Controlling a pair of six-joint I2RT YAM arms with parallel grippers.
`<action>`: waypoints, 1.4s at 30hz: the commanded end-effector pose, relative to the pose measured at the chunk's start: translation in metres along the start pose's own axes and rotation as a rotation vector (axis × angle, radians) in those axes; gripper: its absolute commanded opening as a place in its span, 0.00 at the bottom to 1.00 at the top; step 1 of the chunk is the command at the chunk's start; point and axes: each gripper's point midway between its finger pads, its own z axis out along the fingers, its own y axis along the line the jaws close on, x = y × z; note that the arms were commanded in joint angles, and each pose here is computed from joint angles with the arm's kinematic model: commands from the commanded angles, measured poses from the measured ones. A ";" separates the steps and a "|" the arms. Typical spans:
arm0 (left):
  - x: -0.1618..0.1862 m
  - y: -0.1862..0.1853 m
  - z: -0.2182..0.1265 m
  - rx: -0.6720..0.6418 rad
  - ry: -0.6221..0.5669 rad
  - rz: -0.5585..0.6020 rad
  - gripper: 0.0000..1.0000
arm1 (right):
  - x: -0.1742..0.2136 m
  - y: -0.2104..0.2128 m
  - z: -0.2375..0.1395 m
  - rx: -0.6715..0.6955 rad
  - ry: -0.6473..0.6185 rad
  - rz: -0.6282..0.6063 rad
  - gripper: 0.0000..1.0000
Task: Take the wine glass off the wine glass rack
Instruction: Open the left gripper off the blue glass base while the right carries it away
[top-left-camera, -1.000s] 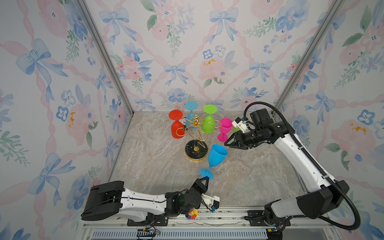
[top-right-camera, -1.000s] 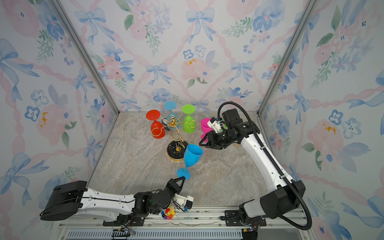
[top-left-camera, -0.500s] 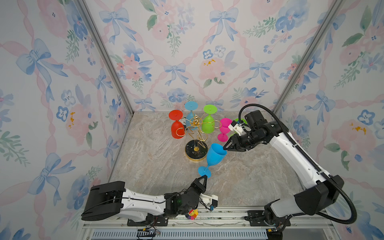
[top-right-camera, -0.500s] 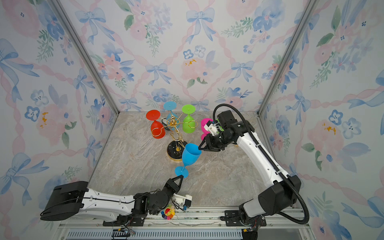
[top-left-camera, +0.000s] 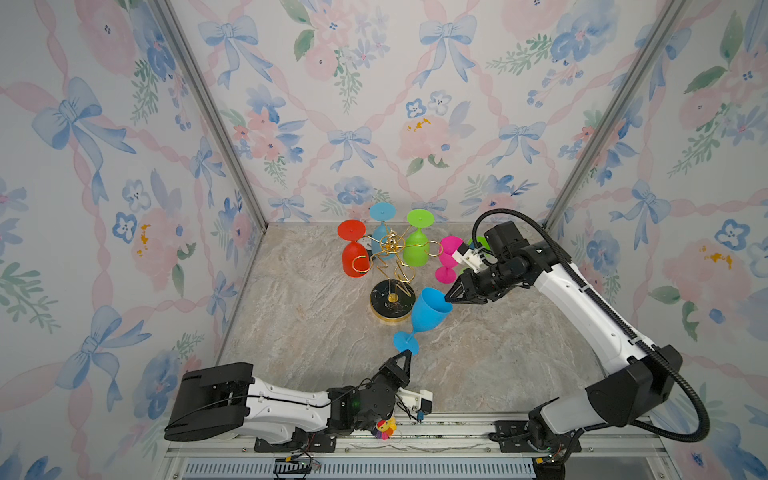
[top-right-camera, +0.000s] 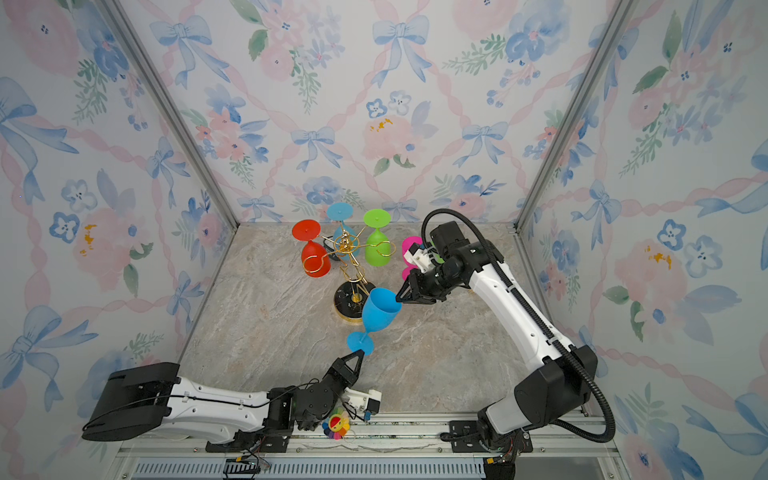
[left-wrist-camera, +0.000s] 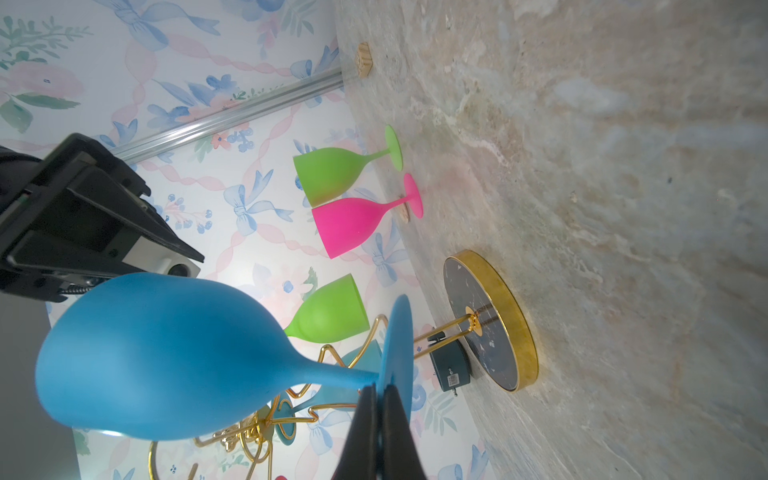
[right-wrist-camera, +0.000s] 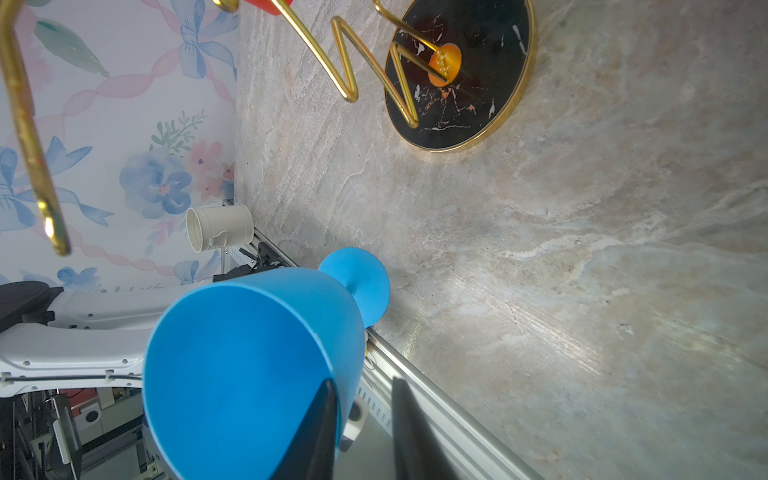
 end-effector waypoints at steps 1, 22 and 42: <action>0.003 0.002 -0.001 -0.018 0.020 0.001 0.00 | 0.004 0.005 0.006 -0.015 0.034 -0.012 0.25; 0.005 -0.001 -0.001 -0.019 0.027 0.019 0.00 | 0.000 0.008 0.008 -0.004 0.024 -0.041 0.13; 0.005 0.009 0.000 -0.035 0.041 -0.118 0.63 | -0.013 -0.029 -0.022 0.201 -0.116 -0.037 0.00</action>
